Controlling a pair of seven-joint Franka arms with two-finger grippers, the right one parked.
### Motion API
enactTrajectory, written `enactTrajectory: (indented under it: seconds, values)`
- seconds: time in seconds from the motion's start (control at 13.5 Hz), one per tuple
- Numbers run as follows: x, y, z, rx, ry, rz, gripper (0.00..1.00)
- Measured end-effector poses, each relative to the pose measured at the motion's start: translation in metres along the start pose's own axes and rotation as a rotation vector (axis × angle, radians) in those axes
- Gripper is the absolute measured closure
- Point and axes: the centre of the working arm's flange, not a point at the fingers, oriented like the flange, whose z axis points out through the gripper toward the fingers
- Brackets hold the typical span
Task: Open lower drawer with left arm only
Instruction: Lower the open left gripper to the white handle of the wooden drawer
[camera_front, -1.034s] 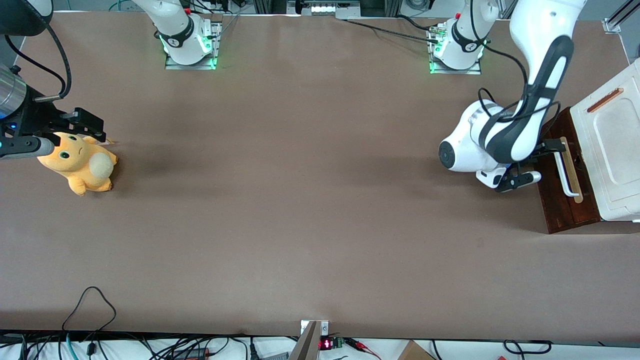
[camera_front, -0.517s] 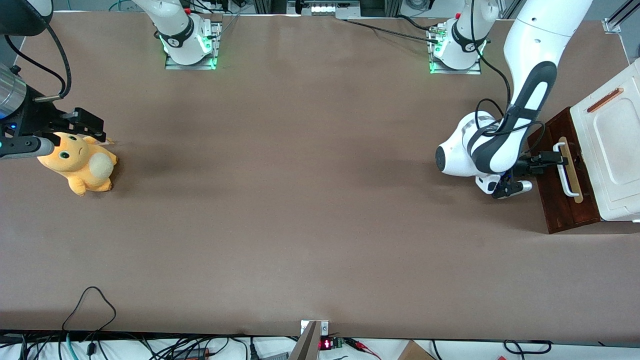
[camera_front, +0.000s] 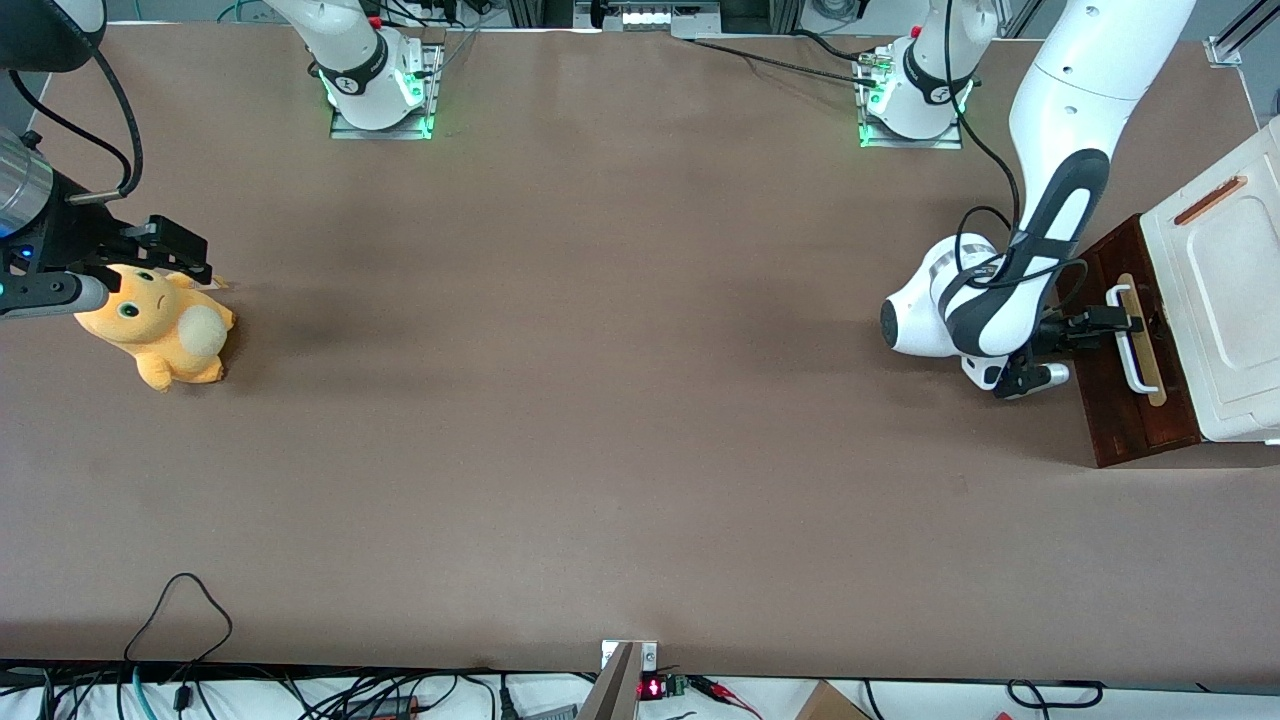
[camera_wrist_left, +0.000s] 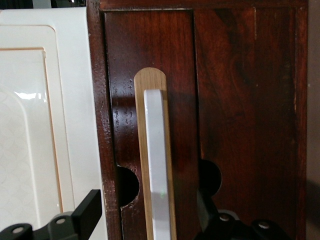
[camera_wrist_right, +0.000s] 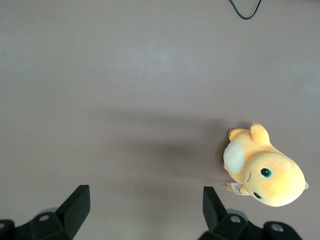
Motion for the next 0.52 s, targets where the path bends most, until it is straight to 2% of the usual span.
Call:
enactTrajectory:
  seconds: [0.07, 0.15, 0.3, 0.37, 0.44, 0.52]
  values:
    - [0.001, -0.001, 0.002, 0.006, 0.005, -0.001, 0.22]
    - [0.002, -0.001, 0.004, 0.012, 0.008, -0.002, 0.22]
    - [0.002, -0.001, 0.009, 0.016, 0.006, -0.002, 0.29]
    - [0.002, -0.001, 0.010, 0.018, 0.006, -0.002, 0.29]
    - [0.003, -0.001, 0.013, 0.023, 0.008, -0.001, 0.35]
    - [0.003, -0.001, 0.016, 0.031, 0.012, -0.001, 0.36]
